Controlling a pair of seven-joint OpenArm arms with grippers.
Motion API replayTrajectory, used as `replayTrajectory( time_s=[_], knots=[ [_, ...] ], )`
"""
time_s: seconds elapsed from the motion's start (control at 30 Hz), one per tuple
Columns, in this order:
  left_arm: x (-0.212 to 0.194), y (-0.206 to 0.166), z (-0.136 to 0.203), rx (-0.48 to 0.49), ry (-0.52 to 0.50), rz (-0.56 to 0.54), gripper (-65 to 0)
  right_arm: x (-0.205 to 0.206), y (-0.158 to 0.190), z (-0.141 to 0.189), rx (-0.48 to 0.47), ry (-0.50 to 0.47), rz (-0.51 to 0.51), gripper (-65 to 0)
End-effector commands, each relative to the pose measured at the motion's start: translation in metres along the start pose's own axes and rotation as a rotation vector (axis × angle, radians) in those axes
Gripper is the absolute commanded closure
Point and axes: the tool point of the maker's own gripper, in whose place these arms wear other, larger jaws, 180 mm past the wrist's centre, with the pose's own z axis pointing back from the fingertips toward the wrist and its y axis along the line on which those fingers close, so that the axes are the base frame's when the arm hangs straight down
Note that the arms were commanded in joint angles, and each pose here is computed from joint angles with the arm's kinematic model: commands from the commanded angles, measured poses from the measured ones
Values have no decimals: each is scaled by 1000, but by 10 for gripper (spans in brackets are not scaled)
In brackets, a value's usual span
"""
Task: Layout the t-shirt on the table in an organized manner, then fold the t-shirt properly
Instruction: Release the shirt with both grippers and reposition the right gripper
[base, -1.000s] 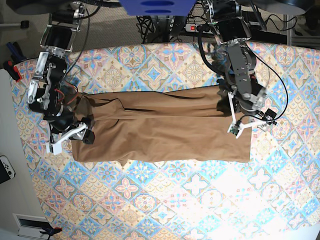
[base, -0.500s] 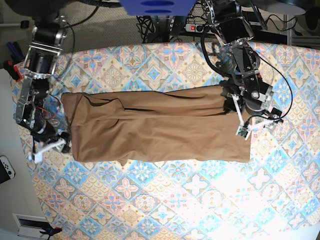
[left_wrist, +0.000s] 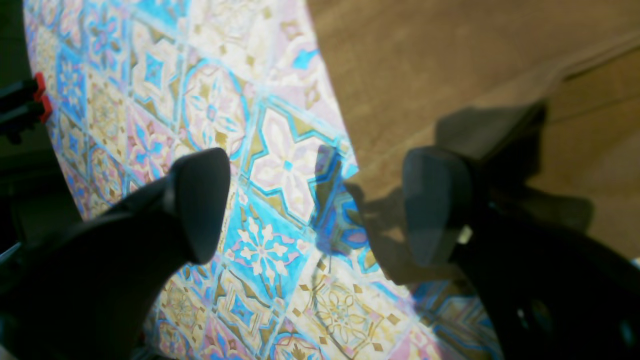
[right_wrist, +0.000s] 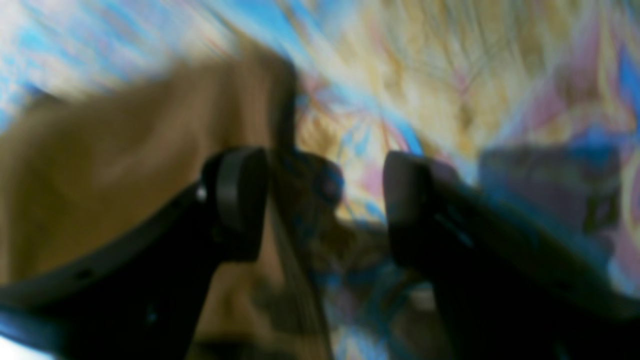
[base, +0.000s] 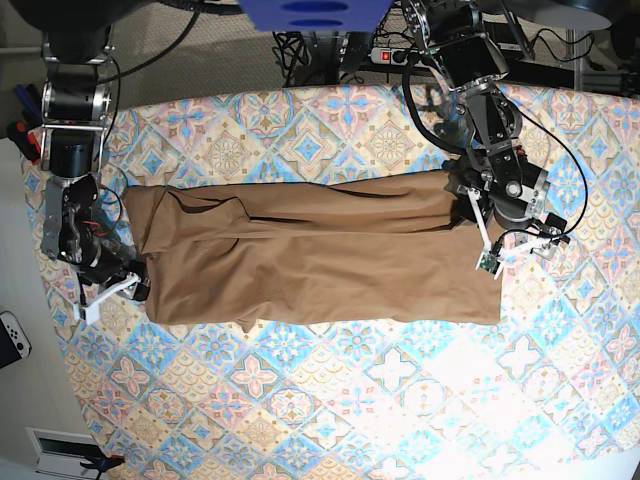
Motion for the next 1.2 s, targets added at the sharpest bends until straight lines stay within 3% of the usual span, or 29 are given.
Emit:
replayTrajectory(
  time_s=[0.0,0.23,0.43,0.63,0.83,1.0,1.17],
  knots=[
    [9,9,4,26,-30,7,-513,33,8,1,15,-64,14,-359],
    [8,10,4,28,-29,7,-513,9,-8,-15,-20,-24,4,-359],
    [8,10,4,29,-28,7,-513,14,22,-25,56,-30,15,-350],
    [8,9,3,27,-27,8,-513,-1,32,-31,63,27,85,-153],
    [8,7,3,22,-26,9,-513,-9,45,-36,83,47,101,-7],
    [8,6,3,20,-27,8,-513,-10,55,-33,102,96,131,0],
    [4,-1,-4,-6,-6,4,-513,58,127,-4,229,-56,312,0]
  ],
)
